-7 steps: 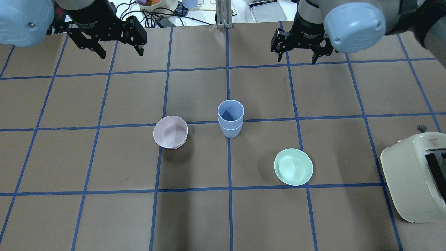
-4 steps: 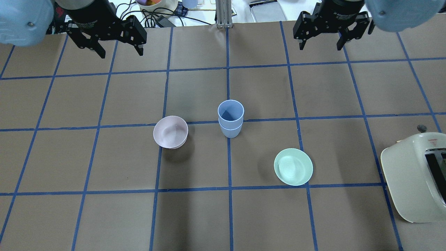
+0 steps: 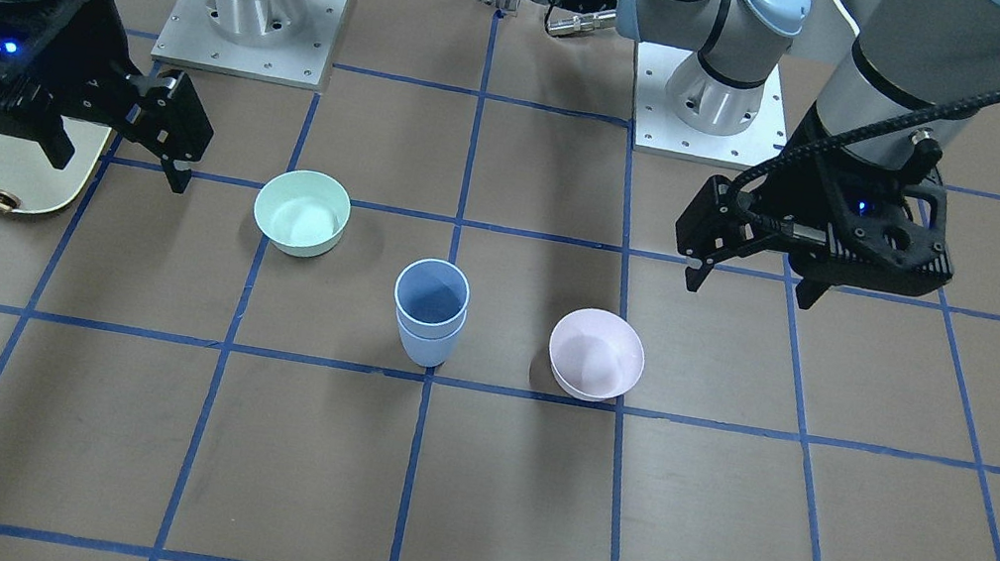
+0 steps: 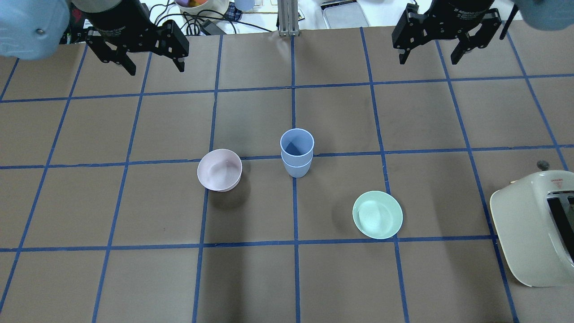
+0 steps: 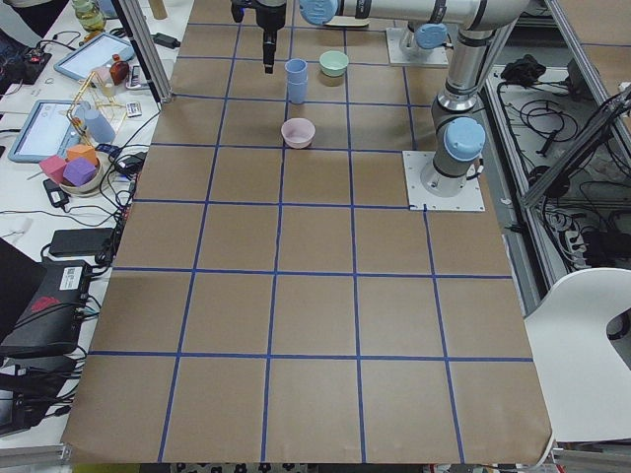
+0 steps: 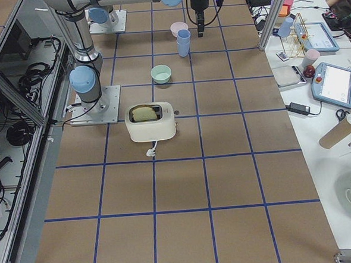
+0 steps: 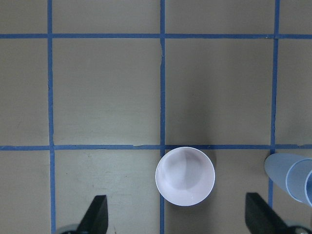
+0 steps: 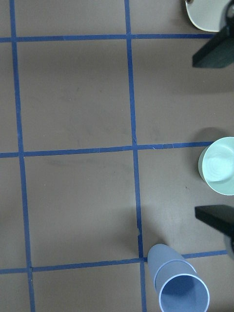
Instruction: Stack blue cups with both arms
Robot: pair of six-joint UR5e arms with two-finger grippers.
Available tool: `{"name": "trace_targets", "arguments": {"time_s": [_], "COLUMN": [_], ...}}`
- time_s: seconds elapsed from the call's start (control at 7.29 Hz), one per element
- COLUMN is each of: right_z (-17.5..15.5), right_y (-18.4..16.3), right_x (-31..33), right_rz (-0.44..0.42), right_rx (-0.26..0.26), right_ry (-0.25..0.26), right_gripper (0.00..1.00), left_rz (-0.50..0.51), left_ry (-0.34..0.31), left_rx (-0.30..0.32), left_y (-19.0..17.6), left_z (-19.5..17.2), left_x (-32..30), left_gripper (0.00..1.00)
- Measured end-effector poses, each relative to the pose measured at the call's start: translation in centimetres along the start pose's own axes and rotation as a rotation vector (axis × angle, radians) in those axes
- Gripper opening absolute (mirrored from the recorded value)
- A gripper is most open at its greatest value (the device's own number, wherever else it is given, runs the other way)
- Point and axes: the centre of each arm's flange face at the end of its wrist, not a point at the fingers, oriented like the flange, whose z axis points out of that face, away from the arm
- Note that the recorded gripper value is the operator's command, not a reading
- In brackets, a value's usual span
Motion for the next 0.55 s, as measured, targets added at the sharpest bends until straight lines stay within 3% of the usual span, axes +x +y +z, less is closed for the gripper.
{"name": "trace_targets", "arguments": {"time_s": [0.55], "right_z": [0.57], "right_y": [0.47], "right_x": [-0.23], "right_rz": [-0.002], "right_rx": [-0.022], "right_ry": [-0.001], "right_gripper": [1.0], "left_rz": [-0.008], "left_ry": [0.0], "left_rx": [-0.022], "left_y": [0.26], "left_z": [0.09], "left_x": [0.04], "left_gripper": [1.0]}}
